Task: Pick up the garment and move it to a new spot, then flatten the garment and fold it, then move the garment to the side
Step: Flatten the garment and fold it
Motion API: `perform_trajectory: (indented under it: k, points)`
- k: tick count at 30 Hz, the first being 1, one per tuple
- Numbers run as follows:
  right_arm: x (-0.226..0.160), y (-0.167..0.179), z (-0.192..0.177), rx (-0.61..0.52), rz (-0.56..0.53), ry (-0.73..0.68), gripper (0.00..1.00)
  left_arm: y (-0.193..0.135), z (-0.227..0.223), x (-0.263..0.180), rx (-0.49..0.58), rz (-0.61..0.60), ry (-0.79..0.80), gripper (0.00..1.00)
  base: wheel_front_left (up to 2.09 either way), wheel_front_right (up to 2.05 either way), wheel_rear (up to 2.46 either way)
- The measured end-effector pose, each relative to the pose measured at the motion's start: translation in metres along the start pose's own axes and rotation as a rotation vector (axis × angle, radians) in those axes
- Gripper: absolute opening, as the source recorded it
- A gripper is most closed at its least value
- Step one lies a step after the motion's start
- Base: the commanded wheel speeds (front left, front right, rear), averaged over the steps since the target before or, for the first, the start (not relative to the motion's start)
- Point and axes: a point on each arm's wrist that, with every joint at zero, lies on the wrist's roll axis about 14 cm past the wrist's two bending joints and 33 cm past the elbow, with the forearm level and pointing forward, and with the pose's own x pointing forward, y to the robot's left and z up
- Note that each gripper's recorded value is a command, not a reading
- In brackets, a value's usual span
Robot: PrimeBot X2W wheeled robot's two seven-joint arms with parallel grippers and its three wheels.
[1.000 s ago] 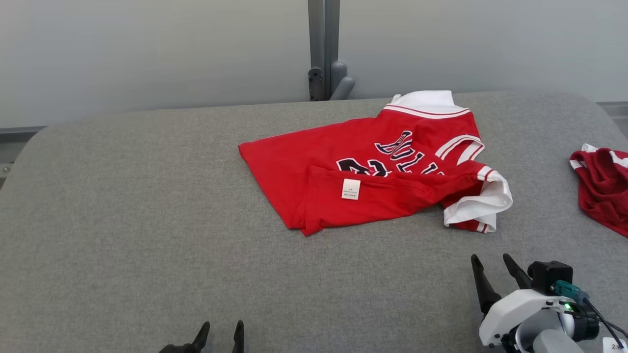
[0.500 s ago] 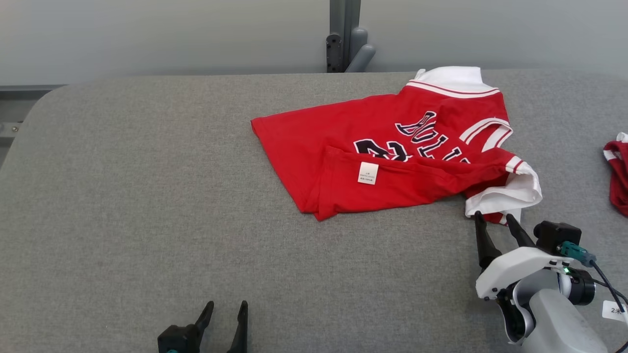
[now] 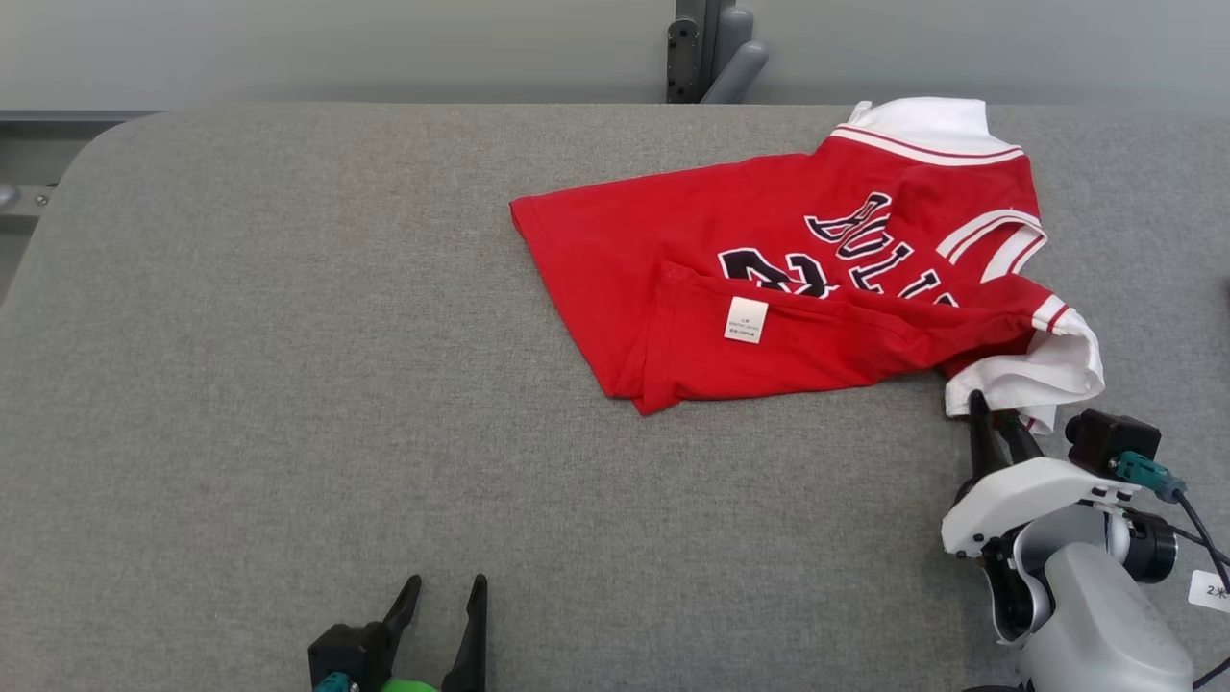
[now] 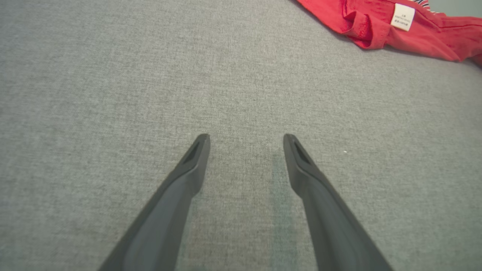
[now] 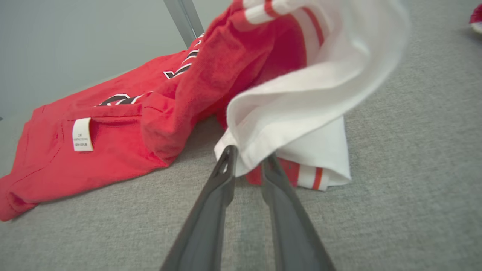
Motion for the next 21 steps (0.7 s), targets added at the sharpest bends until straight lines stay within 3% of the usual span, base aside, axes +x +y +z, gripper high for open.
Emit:
perform_trajectory:
  k: [2, 8, 13, 16, 21]
  points:
    - [0.001, -0.001, 0.001, -0.002, -0.002, -0.003, 0.0, 0.0, 0.0, 0.001, -0.001, 0.001, 0.0, 1.0, 0.0, 0.0, 0.0]
    - [-0.003, -0.004, 0.005, -0.048, 0.004, -0.01, 0.0, -0.001, 0.004, 0.004, -0.001, -0.005, -0.009, 1.0, 0.0, 0.0, 0.0]
    - [-0.029, -0.044, 0.026, -0.08, -0.074, -0.069, 0.0, -0.008, 0.007, -0.001, -0.011, -0.021, -0.027, 1.0, 0.0, 0.0, 0.0]
    - [-0.049, -0.068, 0.032, -0.159, -0.102, -0.073, 0.0, -0.014, 0.007, -0.005, -0.015, -0.04, -0.032, 1.0, 0.0, 0.0, 0.0]
    - [-0.07, -0.103, 0.076, -0.327, -0.143, -0.143, 0.0, -0.028, 0.014, -0.004, -0.011, -0.084, -0.054, 1.0, 0.0, 0.0, 0.0]
